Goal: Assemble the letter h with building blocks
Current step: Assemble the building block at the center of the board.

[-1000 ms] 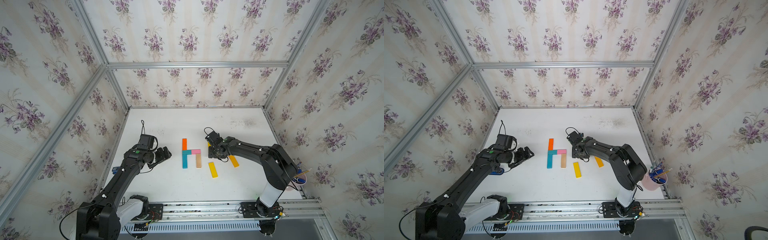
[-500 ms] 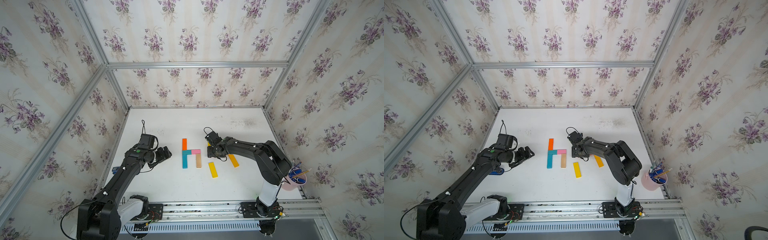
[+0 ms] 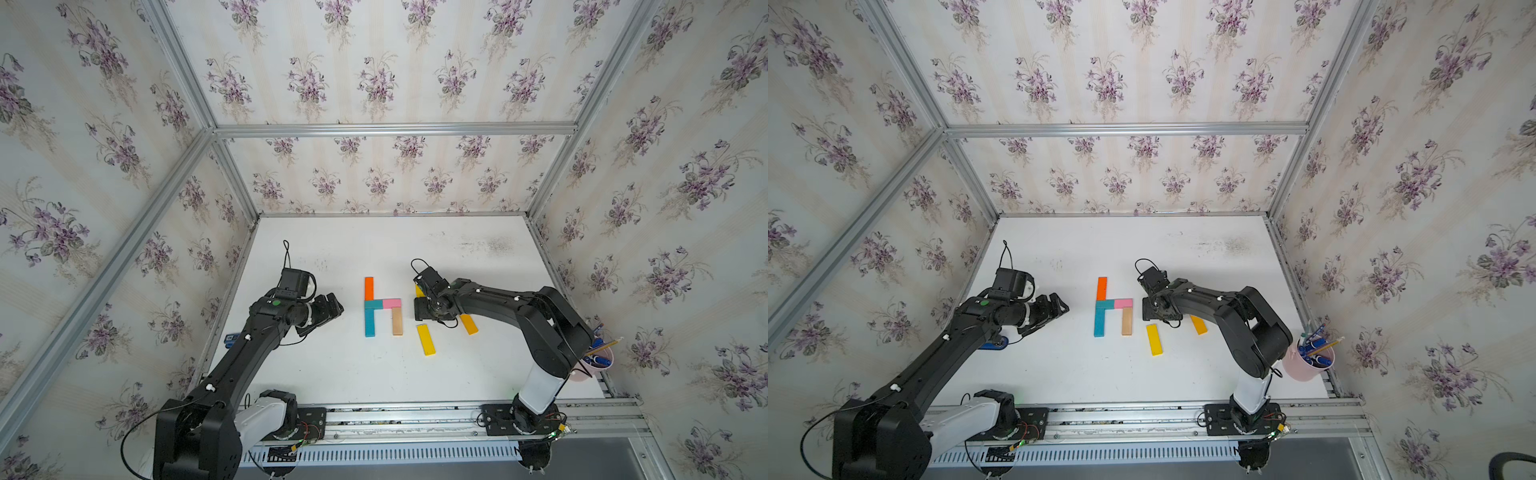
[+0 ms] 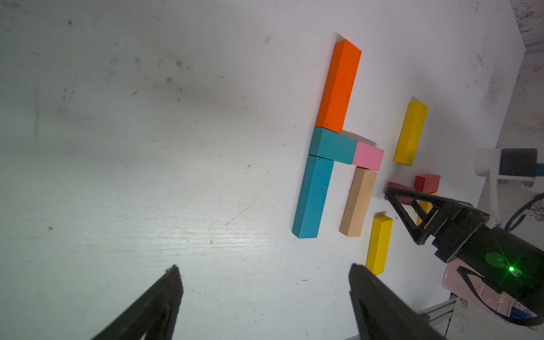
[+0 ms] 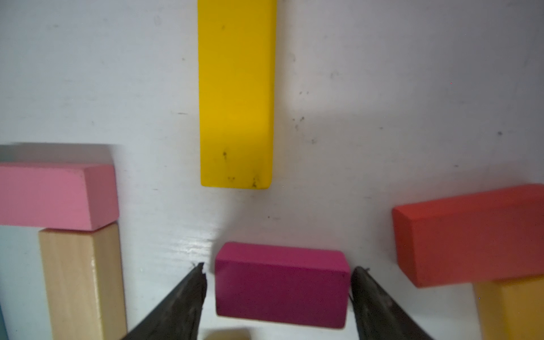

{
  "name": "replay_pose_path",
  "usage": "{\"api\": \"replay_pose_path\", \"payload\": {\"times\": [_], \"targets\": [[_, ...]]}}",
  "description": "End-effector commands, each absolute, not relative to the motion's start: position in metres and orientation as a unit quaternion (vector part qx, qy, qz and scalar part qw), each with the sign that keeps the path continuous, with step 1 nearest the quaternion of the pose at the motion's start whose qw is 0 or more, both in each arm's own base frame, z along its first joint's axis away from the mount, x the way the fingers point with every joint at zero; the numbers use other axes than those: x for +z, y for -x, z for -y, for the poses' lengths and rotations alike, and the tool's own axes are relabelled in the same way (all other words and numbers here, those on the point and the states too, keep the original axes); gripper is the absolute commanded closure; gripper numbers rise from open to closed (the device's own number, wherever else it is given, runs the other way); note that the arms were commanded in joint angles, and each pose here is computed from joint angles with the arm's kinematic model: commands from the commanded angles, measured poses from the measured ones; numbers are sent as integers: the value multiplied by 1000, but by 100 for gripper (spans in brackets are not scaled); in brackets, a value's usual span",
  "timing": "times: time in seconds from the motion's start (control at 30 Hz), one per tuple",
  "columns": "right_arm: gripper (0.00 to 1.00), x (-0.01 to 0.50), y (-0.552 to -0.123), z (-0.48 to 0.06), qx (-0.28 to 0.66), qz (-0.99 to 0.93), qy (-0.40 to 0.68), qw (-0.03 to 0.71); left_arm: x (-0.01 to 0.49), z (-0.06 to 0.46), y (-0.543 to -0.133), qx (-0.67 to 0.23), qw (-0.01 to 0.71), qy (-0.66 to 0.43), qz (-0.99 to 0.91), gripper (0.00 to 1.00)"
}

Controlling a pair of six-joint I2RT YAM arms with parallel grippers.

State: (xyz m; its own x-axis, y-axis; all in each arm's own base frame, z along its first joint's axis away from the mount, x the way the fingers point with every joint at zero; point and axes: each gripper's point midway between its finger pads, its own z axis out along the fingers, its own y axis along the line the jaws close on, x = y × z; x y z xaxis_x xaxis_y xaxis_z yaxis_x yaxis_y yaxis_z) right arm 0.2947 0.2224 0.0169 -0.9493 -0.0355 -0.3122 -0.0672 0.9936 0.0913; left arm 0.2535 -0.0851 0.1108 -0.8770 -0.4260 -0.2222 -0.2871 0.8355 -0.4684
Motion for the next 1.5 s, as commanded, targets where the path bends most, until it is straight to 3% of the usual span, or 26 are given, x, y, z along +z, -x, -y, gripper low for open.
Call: {"api": "replay_pose_path", "payload": {"times": [0.0,0.17,0.37,1.03,1.27,1.47], "targets": [[32,14,-294,-220,43,-987,19,151,111,85,-255,-216,165,186,-944,9],[56,13,-298,-221,32,-988,18,151,112,85,-256,-216,164,186,-944,9],[57,9,-304,-221,18,-988,19,150,113,85,-257,-215,167,184,-944,9],[52,9,-310,-211,4,-988,16,152,114,85,-258,-216,165,184,-944,9],[35,6,-311,-212,7,-989,15,149,113,85,-257,-216,164,184,-945,9],[32,7,-309,-215,17,-989,18,147,113,85,-257,-217,165,184,-945,9]]}}
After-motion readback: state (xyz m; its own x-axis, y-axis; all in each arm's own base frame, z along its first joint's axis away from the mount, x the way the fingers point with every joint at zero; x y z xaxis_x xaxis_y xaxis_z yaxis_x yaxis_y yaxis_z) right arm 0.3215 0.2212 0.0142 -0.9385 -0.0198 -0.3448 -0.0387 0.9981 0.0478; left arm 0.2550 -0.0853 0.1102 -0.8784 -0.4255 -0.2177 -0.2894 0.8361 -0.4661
